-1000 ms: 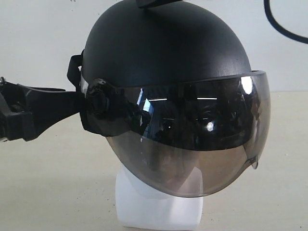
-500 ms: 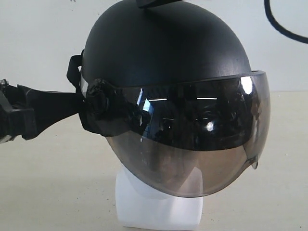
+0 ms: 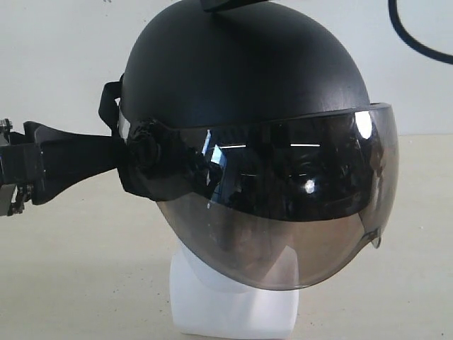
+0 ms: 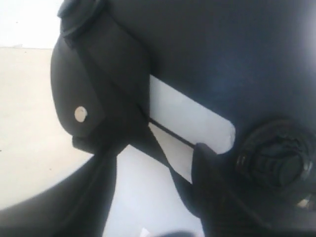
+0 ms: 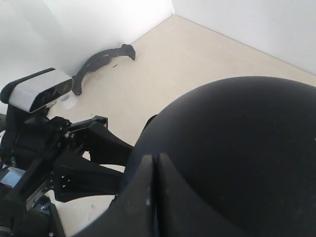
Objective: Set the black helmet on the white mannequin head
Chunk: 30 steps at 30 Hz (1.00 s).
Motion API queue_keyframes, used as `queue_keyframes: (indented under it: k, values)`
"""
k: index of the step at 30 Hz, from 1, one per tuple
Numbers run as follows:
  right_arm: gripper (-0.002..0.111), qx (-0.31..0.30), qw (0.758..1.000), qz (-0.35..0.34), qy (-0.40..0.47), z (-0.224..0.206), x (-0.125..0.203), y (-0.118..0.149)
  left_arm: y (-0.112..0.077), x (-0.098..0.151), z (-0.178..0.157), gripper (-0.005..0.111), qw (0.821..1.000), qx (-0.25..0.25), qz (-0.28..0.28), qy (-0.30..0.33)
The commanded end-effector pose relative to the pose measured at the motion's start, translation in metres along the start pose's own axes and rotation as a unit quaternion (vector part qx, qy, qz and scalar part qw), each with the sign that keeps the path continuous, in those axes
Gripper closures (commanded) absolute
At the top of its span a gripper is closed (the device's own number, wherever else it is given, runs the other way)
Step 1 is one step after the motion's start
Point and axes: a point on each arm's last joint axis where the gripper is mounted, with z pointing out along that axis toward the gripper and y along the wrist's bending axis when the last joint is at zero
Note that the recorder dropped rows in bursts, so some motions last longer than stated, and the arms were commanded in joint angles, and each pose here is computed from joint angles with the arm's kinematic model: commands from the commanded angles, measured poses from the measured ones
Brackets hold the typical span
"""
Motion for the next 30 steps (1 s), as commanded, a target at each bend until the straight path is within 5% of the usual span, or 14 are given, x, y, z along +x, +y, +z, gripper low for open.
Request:
queue_keyframes:
  k: [1, 15, 24, 30]
  values:
    - [0.109, 0.043, 0.995, -0.026, 0.088, 0.014, 0.020, -0.020, -0.004, 0.009, 0.002, 0.060, 0.999, 0.024, -0.026, 0.041]
    - [0.109, 0.043, 0.995, -0.026, 0.088, 0.014, 0.020, -0.020, 0.001, 0.012, 0.011, 0.061, 0.994, 0.031, -0.090, 0.054]
    - [0.109, 0.043, 0.995, -0.026, 0.088, 0.014, 0.020, -0.020, 0.007, 0.006, 0.011, 0.103, 0.997, -0.006, -0.068, 0.034]
    - [0.109, 0.043, 0.995, -0.026, 0.089, 0.014, 0.020, -0.020, 0.013, 0.004, 0.011, 0.102, 0.997, -0.040, -0.066, 0.022]
